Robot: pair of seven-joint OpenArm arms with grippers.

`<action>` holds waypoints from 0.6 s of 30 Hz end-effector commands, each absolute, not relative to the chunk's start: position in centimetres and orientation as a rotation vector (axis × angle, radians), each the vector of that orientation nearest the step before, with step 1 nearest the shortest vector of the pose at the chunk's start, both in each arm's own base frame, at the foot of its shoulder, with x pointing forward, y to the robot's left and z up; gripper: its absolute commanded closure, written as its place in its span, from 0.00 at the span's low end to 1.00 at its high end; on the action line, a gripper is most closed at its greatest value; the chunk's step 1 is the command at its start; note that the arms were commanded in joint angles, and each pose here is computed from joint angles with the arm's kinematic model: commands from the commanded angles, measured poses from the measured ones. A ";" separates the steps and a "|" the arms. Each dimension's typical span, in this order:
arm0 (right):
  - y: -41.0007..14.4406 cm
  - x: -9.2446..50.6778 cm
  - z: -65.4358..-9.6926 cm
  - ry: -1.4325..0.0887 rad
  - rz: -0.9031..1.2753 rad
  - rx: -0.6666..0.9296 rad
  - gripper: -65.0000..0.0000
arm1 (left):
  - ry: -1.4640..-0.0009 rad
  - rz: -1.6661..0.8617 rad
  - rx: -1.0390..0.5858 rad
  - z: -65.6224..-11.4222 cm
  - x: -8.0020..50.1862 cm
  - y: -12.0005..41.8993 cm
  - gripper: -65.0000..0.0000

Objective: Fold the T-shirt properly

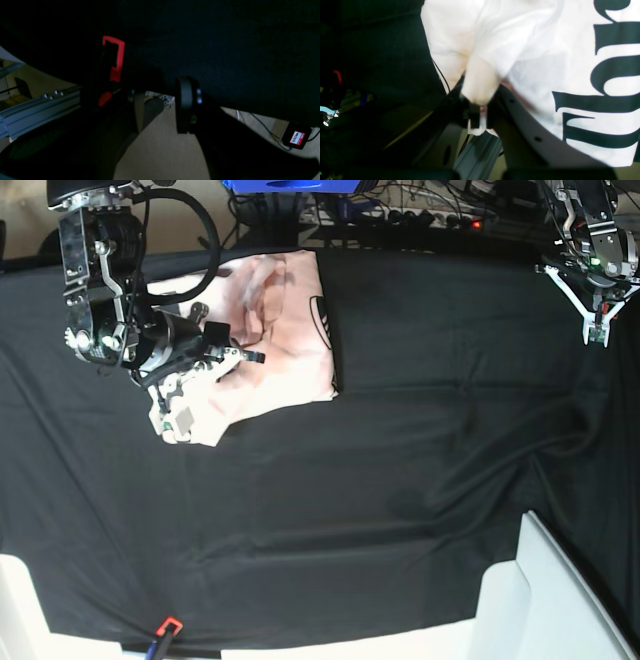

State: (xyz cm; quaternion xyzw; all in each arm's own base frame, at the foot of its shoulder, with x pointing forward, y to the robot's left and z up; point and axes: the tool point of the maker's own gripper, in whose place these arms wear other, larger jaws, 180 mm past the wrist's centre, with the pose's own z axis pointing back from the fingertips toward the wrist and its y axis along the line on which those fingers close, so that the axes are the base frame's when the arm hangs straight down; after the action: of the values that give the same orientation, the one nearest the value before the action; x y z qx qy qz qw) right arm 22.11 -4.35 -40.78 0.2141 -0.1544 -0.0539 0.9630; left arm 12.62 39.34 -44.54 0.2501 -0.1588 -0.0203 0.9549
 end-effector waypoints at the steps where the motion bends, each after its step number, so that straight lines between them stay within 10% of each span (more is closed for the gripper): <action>1: -3.4 22.3 -40.0 -0.326 -0.084 0.457 1.00 | -0.343 -0.051 0.538 -43.6 13.1 40.1 0.69; 18: 2.4 20.0 -38.9 -0.248 0.010 0.564 1.00 | -0.343 -0.048 0.538 -43.6 13.1 40.2 0.69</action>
State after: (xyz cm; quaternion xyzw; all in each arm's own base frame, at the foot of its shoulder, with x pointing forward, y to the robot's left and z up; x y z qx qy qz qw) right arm 19.51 1.85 -39.95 0.2631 -0.1116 0.0023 0.9583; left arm 12.63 39.31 -44.55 0.2497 -0.1589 -0.0206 0.9550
